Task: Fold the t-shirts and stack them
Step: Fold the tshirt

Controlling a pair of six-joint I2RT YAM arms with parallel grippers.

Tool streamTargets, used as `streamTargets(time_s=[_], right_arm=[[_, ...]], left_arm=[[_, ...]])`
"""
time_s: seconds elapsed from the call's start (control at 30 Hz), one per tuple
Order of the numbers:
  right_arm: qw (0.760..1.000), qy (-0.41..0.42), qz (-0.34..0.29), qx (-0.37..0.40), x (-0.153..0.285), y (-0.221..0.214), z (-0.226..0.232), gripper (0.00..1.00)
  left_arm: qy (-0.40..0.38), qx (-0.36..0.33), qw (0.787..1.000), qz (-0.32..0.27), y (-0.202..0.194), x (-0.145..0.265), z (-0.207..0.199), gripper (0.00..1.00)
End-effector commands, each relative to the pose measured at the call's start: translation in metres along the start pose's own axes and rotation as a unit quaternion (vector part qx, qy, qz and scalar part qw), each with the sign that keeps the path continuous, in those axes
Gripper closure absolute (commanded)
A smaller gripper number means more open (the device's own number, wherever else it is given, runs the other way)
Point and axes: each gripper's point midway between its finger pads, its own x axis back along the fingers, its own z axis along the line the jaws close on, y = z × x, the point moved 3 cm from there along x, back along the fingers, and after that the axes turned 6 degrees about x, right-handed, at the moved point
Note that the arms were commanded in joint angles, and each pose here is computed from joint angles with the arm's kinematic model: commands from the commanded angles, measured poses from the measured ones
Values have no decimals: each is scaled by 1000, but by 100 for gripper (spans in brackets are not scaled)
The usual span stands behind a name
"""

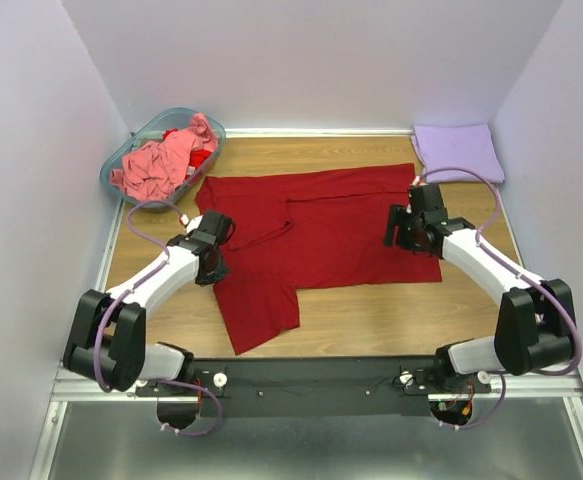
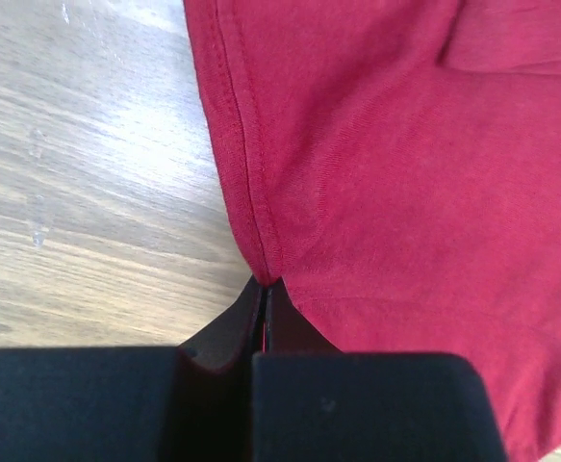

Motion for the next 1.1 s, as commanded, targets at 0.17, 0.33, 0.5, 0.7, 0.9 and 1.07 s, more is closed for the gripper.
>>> streamTargets(time_s=[0.17,0.33,0.5,0.7,0.9,1.07], right_arm=[[968,-132,36,-210,9,-48,-108,22],[949,-174,41,-261,16,-64,-136,30],[942,-168,76,-281,9,-79,-137,35],[939,-146,115,-289,1,-100,-127,42],[938,-155,120,-285,2,-105,-130,46],[939,-144,127,-286,0,-107,-126,52]], left_arm=[[-68,-19,996,-45,10,17,-9,100],[-95,-29,994,-52,11,25,-17,100],[-114,-31,991,-59,12,31,-19,100],[-123,-33,990,-62,13,33,-22,100],[-124,-34,990,-63,13,34,-21,100],[-124,-32,990,-64,13,35,-21,100]])
